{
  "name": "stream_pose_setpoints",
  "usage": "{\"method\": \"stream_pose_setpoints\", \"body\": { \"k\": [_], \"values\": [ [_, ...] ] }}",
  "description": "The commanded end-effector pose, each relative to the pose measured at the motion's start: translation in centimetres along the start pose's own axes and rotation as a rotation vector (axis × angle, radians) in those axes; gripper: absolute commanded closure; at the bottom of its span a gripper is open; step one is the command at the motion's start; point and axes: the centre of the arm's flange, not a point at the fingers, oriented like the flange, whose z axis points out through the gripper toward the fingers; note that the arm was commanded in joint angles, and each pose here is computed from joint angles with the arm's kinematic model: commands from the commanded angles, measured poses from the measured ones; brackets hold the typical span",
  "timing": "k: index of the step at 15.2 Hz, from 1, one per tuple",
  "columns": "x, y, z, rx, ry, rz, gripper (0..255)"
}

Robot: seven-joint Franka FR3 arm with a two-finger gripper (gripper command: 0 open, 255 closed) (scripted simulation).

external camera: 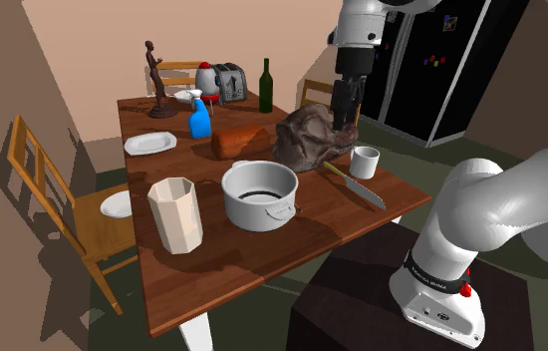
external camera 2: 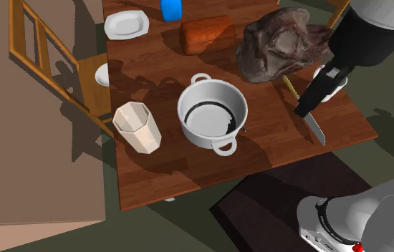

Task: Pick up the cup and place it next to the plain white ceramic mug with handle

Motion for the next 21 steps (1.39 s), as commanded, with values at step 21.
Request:
{"method": "stream_pose_setpoints", "body": {
  "k": [21],
  "values": [
    [20.6, -14.5, 9.3, -0.062, 0.006, 0.062, 0]
  ]
}}
